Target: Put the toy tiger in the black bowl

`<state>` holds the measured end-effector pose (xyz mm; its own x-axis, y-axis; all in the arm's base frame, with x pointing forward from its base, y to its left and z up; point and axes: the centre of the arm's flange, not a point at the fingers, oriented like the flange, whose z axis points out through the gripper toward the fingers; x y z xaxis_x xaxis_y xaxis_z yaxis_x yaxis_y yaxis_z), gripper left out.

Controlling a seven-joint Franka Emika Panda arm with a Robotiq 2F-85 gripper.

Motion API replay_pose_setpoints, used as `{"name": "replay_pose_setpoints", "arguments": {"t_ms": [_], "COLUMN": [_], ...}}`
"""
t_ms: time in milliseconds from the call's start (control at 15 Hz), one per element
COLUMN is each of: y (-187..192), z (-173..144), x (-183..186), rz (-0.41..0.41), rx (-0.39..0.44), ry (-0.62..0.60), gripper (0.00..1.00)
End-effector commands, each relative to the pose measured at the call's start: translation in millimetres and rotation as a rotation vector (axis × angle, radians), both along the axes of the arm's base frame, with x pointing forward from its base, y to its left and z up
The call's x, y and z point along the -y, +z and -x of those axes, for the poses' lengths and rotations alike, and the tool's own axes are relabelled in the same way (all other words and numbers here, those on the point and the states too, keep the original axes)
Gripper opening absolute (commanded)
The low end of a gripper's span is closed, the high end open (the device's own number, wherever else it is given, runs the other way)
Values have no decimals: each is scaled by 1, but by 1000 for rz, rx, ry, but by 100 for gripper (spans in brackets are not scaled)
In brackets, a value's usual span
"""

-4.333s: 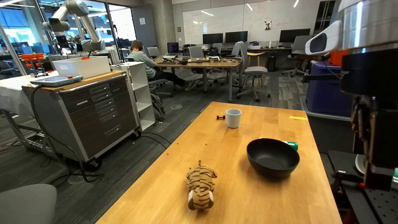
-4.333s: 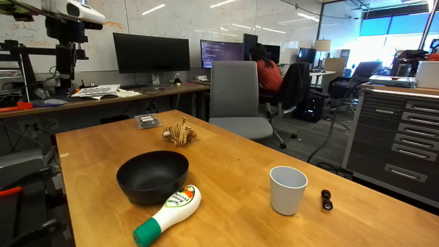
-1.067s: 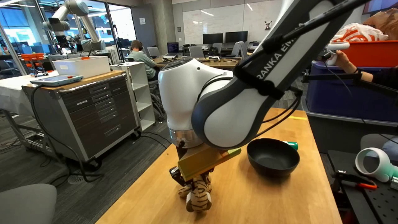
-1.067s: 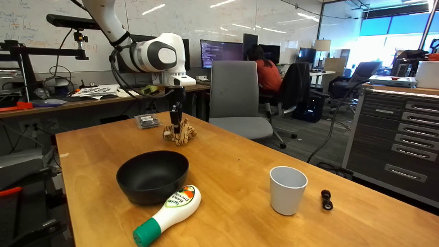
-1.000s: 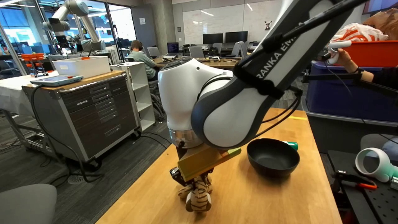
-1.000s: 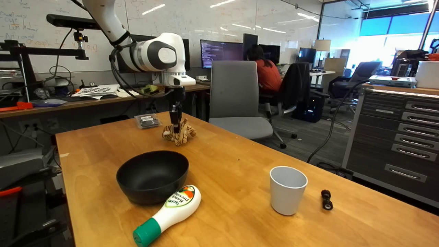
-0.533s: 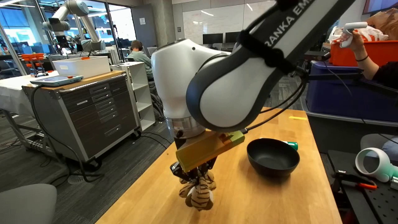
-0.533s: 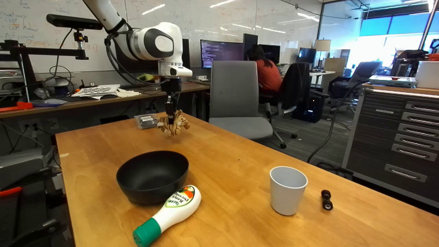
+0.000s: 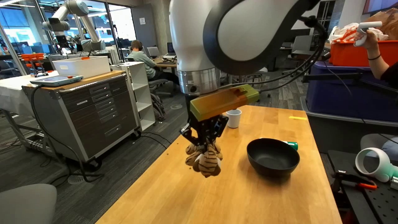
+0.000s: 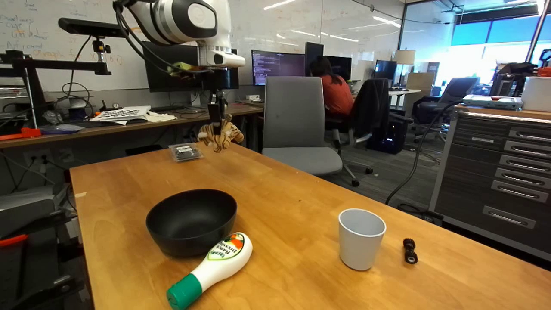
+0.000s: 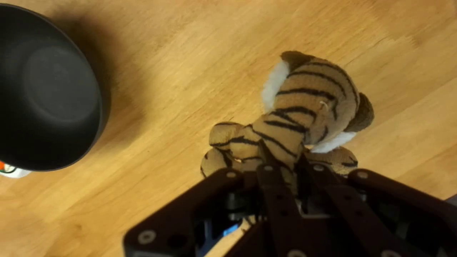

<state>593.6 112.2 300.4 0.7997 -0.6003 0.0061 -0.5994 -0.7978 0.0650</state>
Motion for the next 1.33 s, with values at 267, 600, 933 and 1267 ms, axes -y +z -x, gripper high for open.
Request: {"name": "replay_pose_setpoints", "arguments": {"t_ms": [267, 600, 933, 1267], "y": [26, 2, -28, -55], "z": [60, 94, 122, 132], "x": [80, 116, 143, 167], "rz": [-9, -9, -11, -22], "rx": [-20, -80, -158, -211], "ry": [-35, -38, -58, -92], "gripper": [3, 3, 3, 3]}}
